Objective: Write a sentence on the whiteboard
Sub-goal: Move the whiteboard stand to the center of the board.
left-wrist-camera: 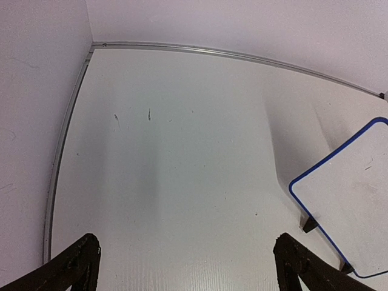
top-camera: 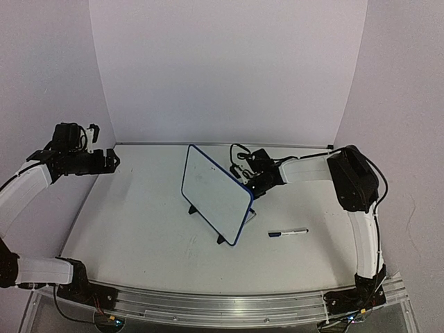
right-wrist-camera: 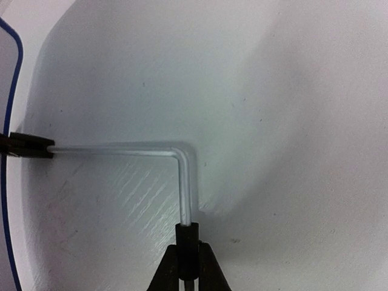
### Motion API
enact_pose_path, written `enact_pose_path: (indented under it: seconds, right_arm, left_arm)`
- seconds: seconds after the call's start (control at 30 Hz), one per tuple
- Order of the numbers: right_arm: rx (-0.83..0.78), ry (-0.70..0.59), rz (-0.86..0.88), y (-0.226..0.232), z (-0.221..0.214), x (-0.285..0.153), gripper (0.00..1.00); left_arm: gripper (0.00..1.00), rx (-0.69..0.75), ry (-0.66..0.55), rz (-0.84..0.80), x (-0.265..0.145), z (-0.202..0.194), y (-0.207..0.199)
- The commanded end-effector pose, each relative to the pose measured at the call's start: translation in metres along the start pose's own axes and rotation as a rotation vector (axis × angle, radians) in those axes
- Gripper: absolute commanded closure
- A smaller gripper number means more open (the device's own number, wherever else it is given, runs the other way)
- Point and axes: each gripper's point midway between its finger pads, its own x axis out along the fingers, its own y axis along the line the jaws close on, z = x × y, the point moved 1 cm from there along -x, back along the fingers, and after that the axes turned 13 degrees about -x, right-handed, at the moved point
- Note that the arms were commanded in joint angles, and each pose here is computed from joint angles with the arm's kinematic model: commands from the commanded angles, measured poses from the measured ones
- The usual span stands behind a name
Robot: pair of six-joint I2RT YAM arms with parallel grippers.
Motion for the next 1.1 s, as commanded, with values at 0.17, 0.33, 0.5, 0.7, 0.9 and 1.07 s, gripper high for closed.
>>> enact_pose_path:
  seconds: [0.17,0.33,0.5,0.7,0.9,1.07]
  right_arm:
    - [0.013,-0.100,-0.067,-0.015,0.037,-0.038,0.40]
    - [0.070,-0.154,-0.099,-0.020,0.041,-0.081,0.32]
    - [0.137,-0.208,-0.102,-0.017,0.030,-0.122,0.26]
    - [0.191,-0.297,-0.154,-0.008,0.014,-0.182,0.31]
    - [0.218,-0.403,-0.149,0.011,-0.004,-0.235,0.33]
    - [0.238,-0.463,-0.178,0.016,-0.015,-0.262,0.32]
  left_arm:
    - [0.01,-0.090,-0.001,-0.177,-0.006,-0.001,-0.034]
    - [0.01,-0.145,-0.020,-0.216,-0.005,-0.022,-0.051]
    - [0.01,-0.059,0.048,-0.327,0.028,-0.072,-0.088]
    - [0.01,0.075,0.108,-0.539,0.058,-0.124,-0.140]
    - [0.03,0.191,0.187,-0.635,0.090,-0.164,-0.182]
    - [0.14,0.209,0.221,-0.673,0.115,-0.181,-0.196]
